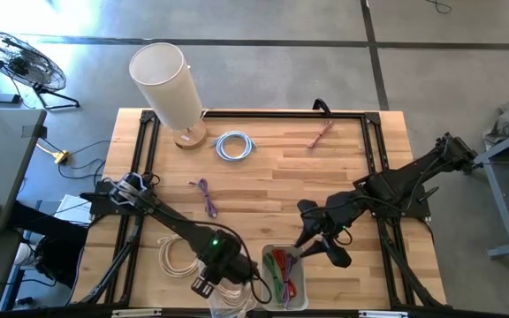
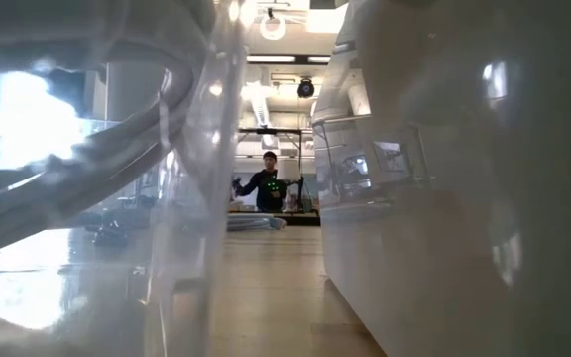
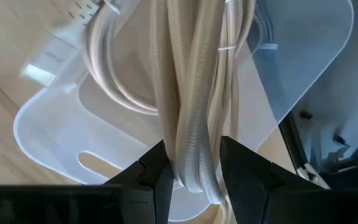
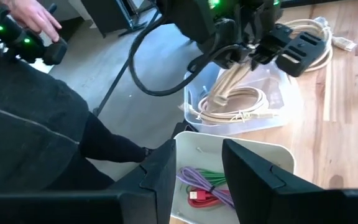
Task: Pick & Place USB Port
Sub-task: Put the top brown HDMI cable into the transparent bin
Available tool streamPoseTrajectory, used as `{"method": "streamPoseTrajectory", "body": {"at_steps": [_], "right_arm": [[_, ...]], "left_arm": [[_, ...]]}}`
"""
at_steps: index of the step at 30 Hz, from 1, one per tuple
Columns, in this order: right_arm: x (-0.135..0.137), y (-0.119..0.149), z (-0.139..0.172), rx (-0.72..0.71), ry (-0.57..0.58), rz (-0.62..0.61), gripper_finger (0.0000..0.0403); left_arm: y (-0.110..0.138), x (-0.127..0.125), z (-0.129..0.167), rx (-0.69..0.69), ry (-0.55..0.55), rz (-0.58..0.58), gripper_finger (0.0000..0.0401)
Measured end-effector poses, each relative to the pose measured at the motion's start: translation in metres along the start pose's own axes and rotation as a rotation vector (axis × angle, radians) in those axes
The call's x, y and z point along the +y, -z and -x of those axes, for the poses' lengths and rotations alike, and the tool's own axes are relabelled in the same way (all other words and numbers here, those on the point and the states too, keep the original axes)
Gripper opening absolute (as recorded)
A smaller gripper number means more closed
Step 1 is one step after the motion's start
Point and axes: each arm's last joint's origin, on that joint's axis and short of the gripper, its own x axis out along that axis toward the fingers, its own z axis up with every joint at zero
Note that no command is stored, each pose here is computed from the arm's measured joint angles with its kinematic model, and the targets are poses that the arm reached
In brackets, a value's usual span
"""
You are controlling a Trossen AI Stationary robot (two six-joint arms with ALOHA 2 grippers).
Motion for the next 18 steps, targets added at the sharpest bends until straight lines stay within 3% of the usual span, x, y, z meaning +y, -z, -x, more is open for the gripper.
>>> {"method": "streamPoseTrajectory", "body": {"at_steps": [14, 18], "right_arm": [[-0.0003, -0.0003, 0.0, -0.009, 0.019, -0.018, 0.0122], [-0.0004, -0.0002, 0.0, -0.009, 0.02, -0.018, 0.0122]], "left_arm": [[0.0, -0.0006, 0.0, 0.0, 0.015, -0.027, 0.0124], [0.0, -0.0014, 0.0, 0.0, 0.043, -0.1, 0.0124]]}}
